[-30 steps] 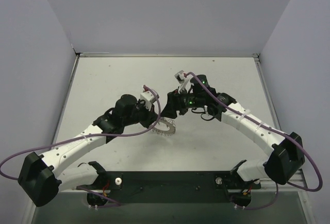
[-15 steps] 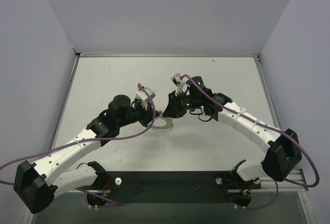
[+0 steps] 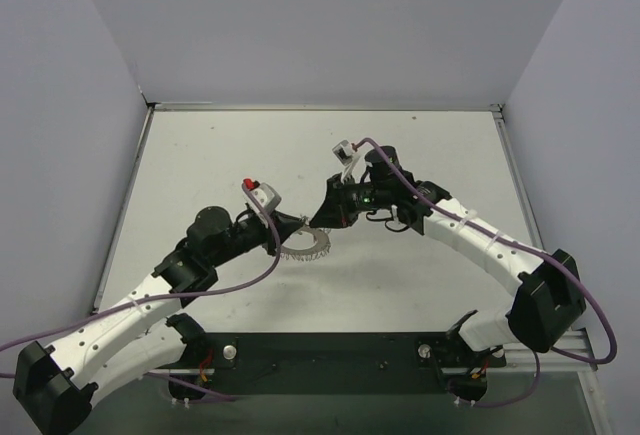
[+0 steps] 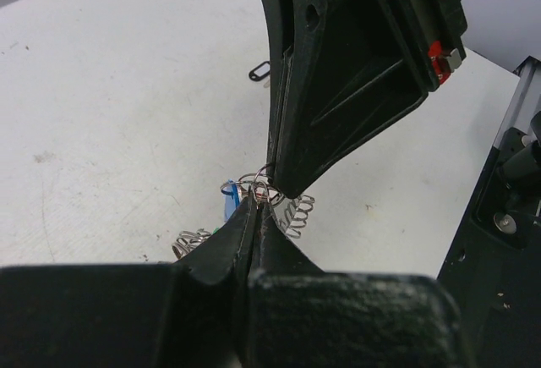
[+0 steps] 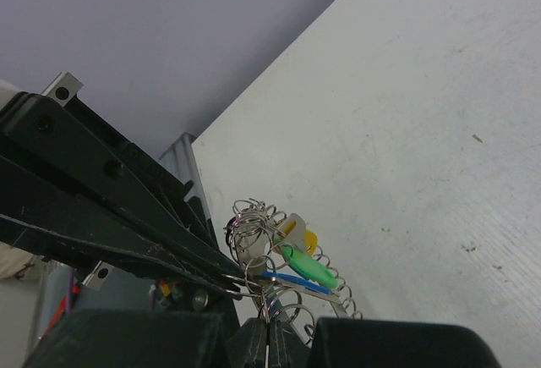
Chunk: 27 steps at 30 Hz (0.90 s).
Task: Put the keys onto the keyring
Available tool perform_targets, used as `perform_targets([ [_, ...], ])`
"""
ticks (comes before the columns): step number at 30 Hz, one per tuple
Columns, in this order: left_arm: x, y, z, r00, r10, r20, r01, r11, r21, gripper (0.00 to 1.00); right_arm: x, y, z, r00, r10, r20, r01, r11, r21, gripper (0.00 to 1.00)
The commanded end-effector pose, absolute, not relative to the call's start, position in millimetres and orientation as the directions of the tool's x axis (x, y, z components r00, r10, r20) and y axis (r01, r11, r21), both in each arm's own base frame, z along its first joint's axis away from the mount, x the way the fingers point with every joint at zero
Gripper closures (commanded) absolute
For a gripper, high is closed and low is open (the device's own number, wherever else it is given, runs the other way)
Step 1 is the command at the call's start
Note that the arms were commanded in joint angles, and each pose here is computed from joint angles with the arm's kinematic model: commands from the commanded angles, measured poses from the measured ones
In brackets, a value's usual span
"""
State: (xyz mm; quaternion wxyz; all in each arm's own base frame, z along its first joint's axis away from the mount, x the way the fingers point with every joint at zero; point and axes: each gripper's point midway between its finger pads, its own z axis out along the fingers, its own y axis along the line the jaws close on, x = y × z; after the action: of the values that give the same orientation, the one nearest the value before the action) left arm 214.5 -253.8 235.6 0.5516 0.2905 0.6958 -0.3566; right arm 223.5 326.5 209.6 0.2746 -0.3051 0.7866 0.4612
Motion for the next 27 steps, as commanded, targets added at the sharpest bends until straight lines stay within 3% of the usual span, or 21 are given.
perform_targets([
  [1,205,-257,320,0.010,-0.202,-0.979,0.857,0.507,-0.096,1.00,238,321,217,-0.686,-0.146,-0.713,-0.708,0.357,0.609,1.00],
  [7,197,-255,330,0.072,-0.251,-0.965,0.873,0.483,-0.060,1.00,241,319,233,-0.705,-0.086,-0.704,-0.693,0.292,0.659,1.00],
  [10,195,-254,335,0.092,-0.267,-0.959,0.878,0.476,-0.049,1.00,241,315,238,-0.698,-0.072,-0.713,-0.699,0.289,0.654,0.77],
  [11,194,-254,337,0.096,-0.271,-0.958,0.880,0.473,-0.046,1.00,241,312,243,-0.685,-0.058,-0.726,-0.707,0.292,0.644,0.59],
  [14,190,-257,336,0.098,-0.264,-0.960,0.891,0.452,-0.033,1.00,246,301,252,-0.661,-0.016,-0.750,-0.715,0.315,0.624,0.36],
  [15,189,-258,336,0.096,-0.261,-0.960,0.896,0.443,-0.031,1.00,248,298,254,-0.657,-0.007,-0.754,-0.716,0.319,0.622,0.33],
  [18,187,-261,335,0.093,-0.250,-0.964,0.906,0.423,-0.023,1.00,252,290,262,-0.642,0.021,-0.766,-0.719,0.330,0.612,0.29],
  [27,177,-270,329,0.105,-0.190,-0.976,0.937,0.348,0.033,1.00,247,287,279,-0.611,0.029,-0.791,-0.749,0.304,0.589,0.31],
])
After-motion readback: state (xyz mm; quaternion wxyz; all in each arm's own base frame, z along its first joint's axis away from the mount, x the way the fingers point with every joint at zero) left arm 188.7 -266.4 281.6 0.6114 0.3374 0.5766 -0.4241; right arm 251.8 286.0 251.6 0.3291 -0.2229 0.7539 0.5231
